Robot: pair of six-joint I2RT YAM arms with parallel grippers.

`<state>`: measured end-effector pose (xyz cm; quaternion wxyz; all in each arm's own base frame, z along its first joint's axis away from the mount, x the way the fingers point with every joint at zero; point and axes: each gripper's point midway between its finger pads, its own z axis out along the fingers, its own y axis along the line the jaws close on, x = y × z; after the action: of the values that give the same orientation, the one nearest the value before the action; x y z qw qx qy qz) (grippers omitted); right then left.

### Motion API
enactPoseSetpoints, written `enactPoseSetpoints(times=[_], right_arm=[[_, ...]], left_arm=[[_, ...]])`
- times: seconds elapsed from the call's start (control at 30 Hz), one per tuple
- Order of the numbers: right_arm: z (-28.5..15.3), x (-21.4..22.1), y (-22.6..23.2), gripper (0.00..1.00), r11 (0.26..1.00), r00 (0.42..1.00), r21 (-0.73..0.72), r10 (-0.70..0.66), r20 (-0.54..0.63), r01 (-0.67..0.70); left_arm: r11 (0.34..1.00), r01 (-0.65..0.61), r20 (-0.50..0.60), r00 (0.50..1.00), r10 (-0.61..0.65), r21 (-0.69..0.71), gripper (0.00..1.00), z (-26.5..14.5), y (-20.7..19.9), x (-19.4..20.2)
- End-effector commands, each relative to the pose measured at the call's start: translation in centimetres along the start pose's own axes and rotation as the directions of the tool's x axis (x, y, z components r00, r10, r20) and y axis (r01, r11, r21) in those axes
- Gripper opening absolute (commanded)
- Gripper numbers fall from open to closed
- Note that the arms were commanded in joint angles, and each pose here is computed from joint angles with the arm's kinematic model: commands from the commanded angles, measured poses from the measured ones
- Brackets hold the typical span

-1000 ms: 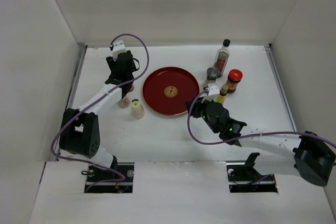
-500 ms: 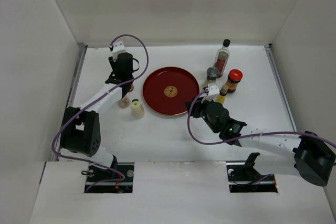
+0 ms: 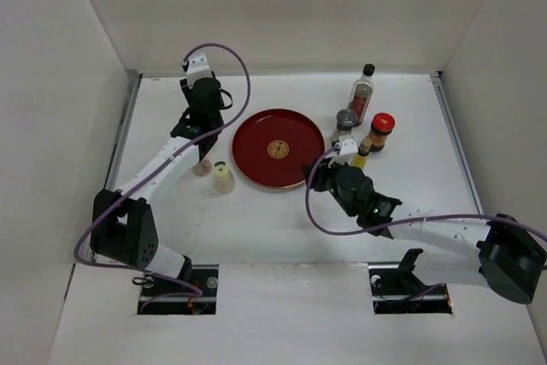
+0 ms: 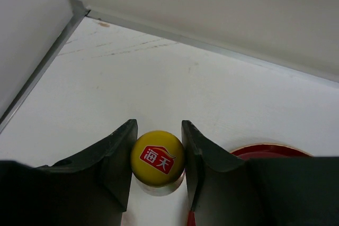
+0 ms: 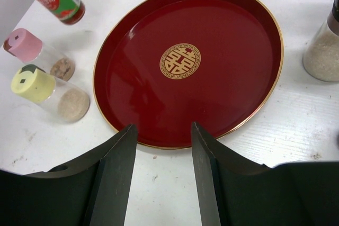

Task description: Organize the condiment bottles

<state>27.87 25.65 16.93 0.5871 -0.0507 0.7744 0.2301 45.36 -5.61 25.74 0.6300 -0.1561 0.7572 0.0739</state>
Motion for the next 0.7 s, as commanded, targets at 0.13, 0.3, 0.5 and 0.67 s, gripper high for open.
enactPoseSetpoints(times=[0.13,0.3,0.5,0.67], right_arm=[[0.2,-1.5,-0.2,0.52,0.999,0.997,-0.005,0.049,0.055,-0.048],[0.0,-1.7,-0.3,0.52,0.998,0.996,-0.005,0.058,0.064,-0.057],[-0.3,-2.2,-0.7,0.52,0.997,0.994,-0.002,0.071,0.077,-0.071],[-0.3,-2.2,-0.8,0.52,0.997,0.994,-0.001,0.073,0.078,-0.073]], left_arm=[[0.958,0.138,0.181,0.966,-0.186,0.25,0.18,-4.4,-9.0,-9.1],[0.944,0.12,0.159,0.972,-0.175,0.306,0.18,-4.2,-13.0,-8.1],[0.937,0.091,0.129,0.982,-0.141,0.337,0.18,-2.2,-16.4,-5.8],[0.934,0.084,0.116,0.984,-0.132,0.348,0.18,-1.5,-17.7,-4.5]])
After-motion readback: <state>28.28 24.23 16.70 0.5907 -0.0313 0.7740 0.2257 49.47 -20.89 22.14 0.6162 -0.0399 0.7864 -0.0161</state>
